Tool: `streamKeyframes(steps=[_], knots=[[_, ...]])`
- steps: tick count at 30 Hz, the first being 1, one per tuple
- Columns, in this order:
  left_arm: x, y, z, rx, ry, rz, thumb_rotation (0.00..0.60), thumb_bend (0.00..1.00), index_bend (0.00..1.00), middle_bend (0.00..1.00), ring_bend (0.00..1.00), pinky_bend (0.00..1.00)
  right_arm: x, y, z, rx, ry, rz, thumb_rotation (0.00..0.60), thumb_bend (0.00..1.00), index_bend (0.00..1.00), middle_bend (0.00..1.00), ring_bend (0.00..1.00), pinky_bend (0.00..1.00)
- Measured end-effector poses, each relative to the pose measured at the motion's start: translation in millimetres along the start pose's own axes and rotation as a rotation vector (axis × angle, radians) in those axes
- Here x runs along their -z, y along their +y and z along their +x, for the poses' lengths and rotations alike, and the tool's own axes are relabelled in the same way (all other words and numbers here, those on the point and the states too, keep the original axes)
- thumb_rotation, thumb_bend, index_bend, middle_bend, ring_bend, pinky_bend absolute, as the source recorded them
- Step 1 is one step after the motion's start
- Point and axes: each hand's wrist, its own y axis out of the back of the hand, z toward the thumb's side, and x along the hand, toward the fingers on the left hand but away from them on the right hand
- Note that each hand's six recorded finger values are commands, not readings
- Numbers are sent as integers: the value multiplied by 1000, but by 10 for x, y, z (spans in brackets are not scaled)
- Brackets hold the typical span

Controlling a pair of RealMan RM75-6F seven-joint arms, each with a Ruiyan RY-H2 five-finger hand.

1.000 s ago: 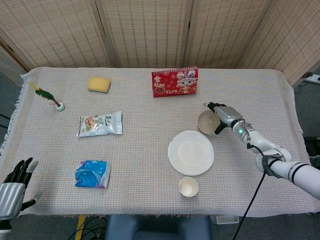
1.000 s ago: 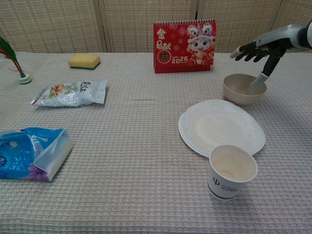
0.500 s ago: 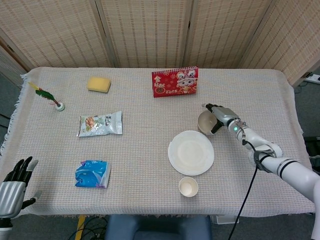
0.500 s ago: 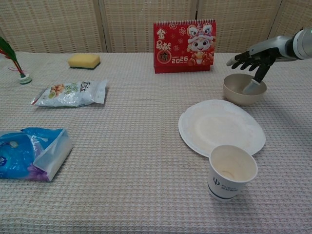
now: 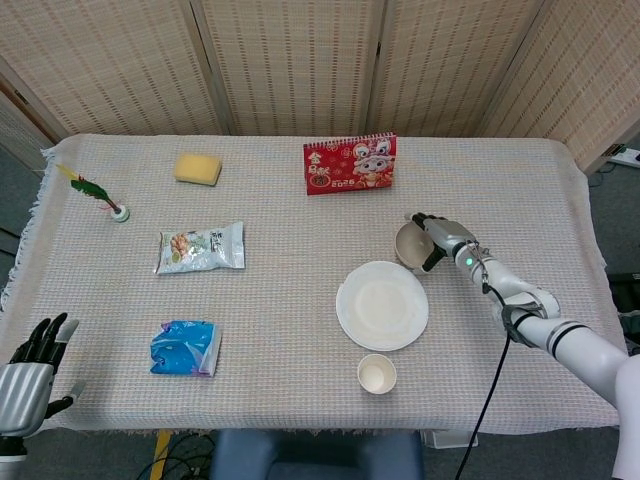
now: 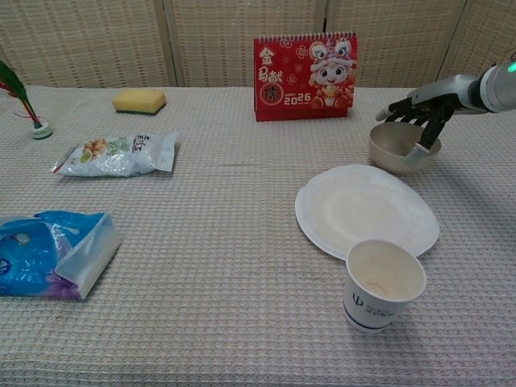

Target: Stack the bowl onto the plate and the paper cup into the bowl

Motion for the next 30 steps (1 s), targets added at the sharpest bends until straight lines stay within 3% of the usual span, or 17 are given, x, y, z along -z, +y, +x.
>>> streamKeyframes(steps=[6,9,20,30], knots=[[2,5,-4,-1,0,-1,600,277,0,69,8,285,4,-2,-25,20,5,15,600,292,0,30,3,12],[-5,14,-14,-4,-4,-2,600,276,0,69,8,285,-10,-10,-38,32,13,23,600,343,0,55,39,109],[-11,24,-24,-9,-7,-3,600,276,0,69,8,285,-119,57,52,59,62,24,600,354,0,65,52,137],[-83,14,-21,-10,-32,3,600,276,0,69,8,285,-369,45,424,45,171,36,600,329,0,64,52,137]])
